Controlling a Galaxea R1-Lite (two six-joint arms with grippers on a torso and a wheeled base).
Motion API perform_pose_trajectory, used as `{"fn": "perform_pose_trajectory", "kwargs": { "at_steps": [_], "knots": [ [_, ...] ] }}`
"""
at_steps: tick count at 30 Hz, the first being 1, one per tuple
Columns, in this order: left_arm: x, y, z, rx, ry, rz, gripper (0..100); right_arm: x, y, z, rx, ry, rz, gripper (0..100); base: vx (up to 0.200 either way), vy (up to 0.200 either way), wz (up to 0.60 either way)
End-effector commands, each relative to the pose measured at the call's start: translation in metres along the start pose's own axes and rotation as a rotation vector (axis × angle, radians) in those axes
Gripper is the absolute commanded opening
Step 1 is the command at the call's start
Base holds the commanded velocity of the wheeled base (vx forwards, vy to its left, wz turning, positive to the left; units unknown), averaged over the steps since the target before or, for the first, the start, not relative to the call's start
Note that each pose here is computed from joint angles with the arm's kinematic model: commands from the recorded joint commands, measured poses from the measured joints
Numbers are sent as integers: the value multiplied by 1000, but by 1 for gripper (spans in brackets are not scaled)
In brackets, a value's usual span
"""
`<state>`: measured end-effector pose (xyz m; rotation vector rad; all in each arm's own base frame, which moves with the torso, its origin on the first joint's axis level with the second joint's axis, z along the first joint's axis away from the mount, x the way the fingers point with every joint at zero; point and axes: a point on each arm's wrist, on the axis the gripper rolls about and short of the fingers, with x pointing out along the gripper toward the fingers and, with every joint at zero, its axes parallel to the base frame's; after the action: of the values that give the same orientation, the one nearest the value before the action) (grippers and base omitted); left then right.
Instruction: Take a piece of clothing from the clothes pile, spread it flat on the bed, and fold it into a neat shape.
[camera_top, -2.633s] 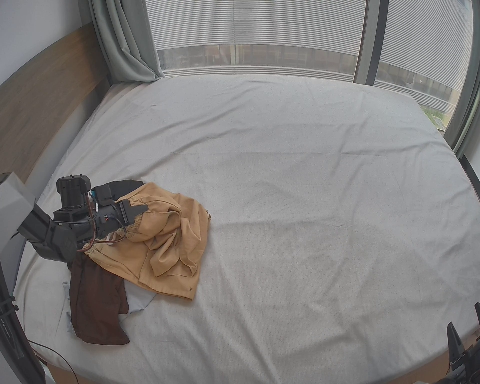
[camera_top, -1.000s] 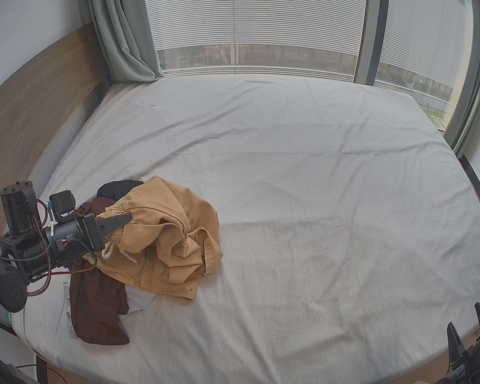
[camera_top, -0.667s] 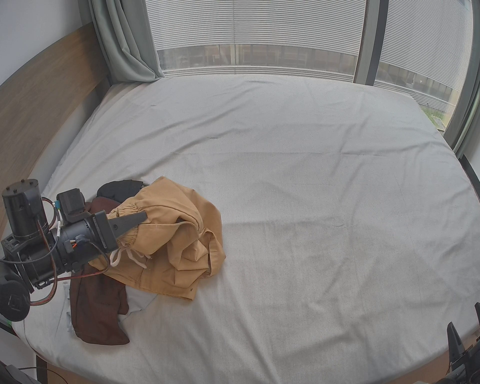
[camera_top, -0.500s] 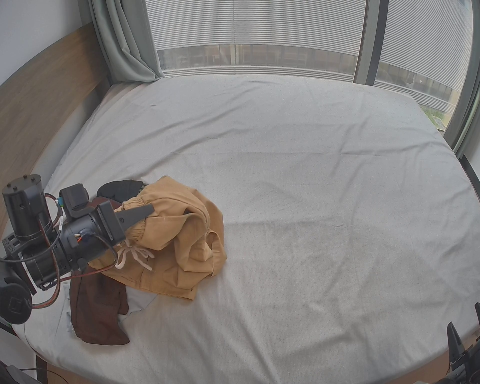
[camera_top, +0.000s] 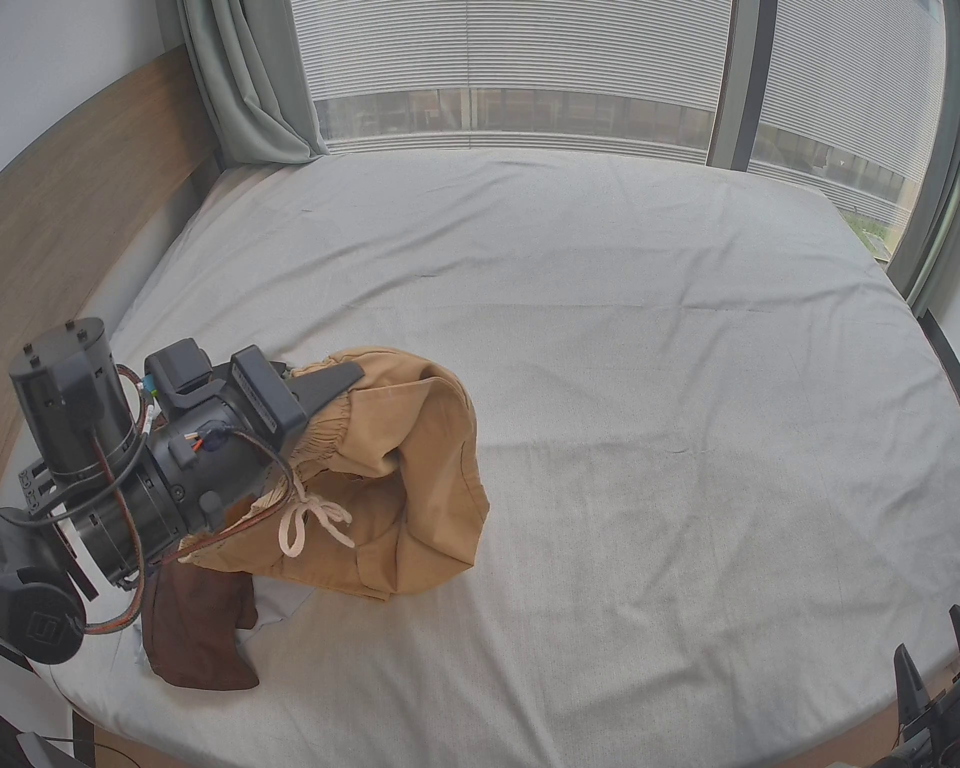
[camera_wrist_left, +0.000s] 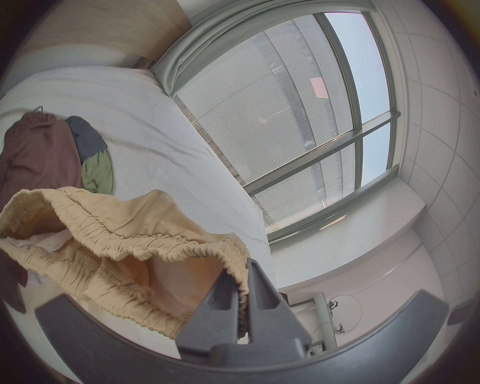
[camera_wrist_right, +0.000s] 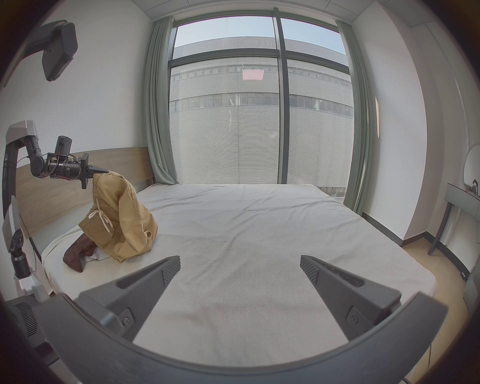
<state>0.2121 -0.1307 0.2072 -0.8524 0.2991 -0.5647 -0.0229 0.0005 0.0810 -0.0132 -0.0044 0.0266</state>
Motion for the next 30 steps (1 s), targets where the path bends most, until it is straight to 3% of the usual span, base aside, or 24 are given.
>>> {"fn": "perform_pose_trajectory", "kwargs": {
  "at_steps": [1,6,10,20,25,30],
  "knots": [
    [15,-9,-6,-34,1,-13,0,0,0,-5,-1,3,1,100,0,0,0],
    [31,-21,-13,-86,-31,-5,0,0,0,-5,-1,3,1,100,0,0,0],
    [42,-15,-17,-104,-62,48,0,0,0,-5,-1,3,1,100,0,0,0],
    [45,-10,-23,-148,-44,70,0,0,0,-5,-1,3,1,100,0,0,0],
    [55,-26,-27,-191,-23,10,0,0,0,-5,-1,3,1,100,0,0,0],
    [77,-47,-45,-236,66,-56,0,0,0,-5,-1,3,1,100,0,0,0]
  ]
}}
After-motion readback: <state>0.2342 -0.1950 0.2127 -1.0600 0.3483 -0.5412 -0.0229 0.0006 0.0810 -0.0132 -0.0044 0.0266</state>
